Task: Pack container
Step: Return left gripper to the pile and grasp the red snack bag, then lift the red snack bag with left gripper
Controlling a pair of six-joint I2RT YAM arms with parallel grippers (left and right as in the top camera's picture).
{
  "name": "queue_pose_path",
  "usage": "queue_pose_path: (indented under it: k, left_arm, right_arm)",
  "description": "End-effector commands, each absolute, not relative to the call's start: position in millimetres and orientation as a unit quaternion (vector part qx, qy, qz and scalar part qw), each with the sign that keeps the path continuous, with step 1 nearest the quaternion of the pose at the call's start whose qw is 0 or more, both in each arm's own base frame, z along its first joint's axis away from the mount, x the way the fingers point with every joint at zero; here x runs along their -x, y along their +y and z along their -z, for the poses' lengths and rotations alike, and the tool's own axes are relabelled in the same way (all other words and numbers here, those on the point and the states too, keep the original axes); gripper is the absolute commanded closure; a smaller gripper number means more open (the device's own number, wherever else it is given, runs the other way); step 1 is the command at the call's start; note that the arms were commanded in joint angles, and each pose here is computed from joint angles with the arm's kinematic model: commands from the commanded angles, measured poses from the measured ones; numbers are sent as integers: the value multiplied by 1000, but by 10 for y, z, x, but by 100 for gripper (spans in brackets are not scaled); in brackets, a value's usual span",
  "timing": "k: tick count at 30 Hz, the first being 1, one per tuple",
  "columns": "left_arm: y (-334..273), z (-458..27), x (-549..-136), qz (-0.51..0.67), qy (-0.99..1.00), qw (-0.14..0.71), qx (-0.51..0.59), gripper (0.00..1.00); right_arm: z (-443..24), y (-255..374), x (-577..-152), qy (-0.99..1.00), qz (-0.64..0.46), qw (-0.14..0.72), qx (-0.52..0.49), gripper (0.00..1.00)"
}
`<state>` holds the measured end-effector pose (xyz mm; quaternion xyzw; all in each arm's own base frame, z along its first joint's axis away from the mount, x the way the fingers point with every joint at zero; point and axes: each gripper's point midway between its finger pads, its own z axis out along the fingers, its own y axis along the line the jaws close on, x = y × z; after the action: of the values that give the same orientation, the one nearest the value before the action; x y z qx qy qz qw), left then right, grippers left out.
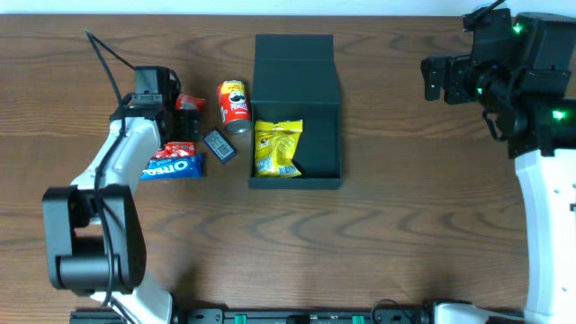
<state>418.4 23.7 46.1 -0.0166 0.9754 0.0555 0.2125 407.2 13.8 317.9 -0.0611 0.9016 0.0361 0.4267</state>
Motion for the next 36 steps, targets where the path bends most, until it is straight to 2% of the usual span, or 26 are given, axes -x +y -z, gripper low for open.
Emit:
queue_pose_path:
  k: [1,10,20,22,26,29,36]
  left_arm:
    - [222,-272,-4155,-51,979,195,8,5]
    - [244,-246,-4343,-58,972,227,5,5]
    - [243,-18,-4316,-58,977,205,4,5]
    - [244,-27,-4326,-58,977,207,5,1]
    - [244,-75,-4374,-57,975,213,7,17]
    - [245,-144,-4435,-57,974,220,11,34]
    - [248,-401,-4619,-55,969,240,18,53]
  right_arm:
    - [-3173,131,-4075,902,-40,425,55,1]
    - [-3153,131,-4058,905,-40,421,55,1]
    - [-3152,131,-4057,905,-40,420,54,1]
    - [-3152,131,-4058,905,-40,420,54,1]
    - [-3153,131,-4058,905,-41,420,52,1]
    - [-3153,131,-4058,905,-44,420,46,1]
    - [-3153,131,-4058,905,-44,420,46,1]
